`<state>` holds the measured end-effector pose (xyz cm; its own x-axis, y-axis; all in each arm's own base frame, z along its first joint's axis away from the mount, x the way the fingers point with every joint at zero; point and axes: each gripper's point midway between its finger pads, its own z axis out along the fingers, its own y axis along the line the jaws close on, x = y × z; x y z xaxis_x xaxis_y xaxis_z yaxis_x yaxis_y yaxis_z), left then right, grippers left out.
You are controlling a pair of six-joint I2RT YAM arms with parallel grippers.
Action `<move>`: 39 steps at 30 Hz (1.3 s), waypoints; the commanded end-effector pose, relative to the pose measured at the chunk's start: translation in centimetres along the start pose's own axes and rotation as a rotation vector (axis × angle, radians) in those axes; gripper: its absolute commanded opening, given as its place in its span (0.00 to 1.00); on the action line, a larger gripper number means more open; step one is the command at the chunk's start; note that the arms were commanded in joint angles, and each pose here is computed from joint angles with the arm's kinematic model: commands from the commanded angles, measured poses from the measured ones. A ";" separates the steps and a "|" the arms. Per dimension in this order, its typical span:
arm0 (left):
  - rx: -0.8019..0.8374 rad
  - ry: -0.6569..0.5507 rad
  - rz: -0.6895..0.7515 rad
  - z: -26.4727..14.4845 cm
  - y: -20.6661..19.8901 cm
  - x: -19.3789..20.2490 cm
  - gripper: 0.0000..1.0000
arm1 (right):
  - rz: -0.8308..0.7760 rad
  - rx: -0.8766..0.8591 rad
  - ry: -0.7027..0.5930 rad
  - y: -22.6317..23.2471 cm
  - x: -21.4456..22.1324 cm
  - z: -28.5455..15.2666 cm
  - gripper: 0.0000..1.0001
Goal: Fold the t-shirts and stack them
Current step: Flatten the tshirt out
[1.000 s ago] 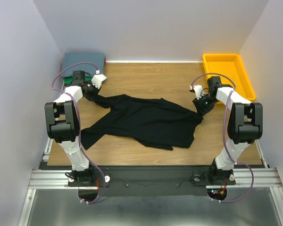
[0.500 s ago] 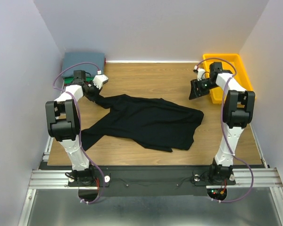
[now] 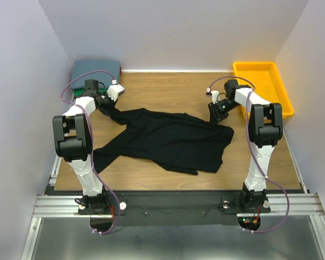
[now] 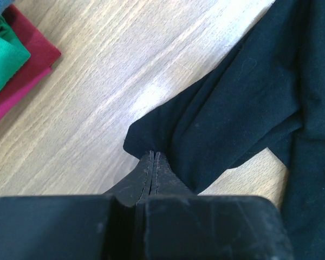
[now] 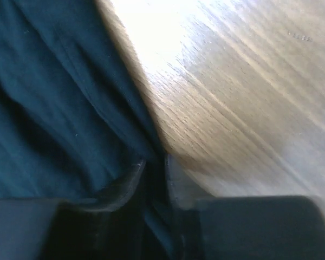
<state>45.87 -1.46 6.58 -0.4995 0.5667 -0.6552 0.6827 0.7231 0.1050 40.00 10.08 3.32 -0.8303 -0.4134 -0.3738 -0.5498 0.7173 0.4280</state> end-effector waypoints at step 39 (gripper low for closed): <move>0.021 -0.063 -0.049 -0.3 0.1 -2.1 0.00 | 0.023 -0.007 -0.010 12.4 3.7 -1.7 0.45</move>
<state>46.17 -2.19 6.73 -0.5300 0.5086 -0.6785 0.6609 0.7491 0.0453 30.75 15.13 8.87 -0.7950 -0.4438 -0.4136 -0.5905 0.7223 0.3600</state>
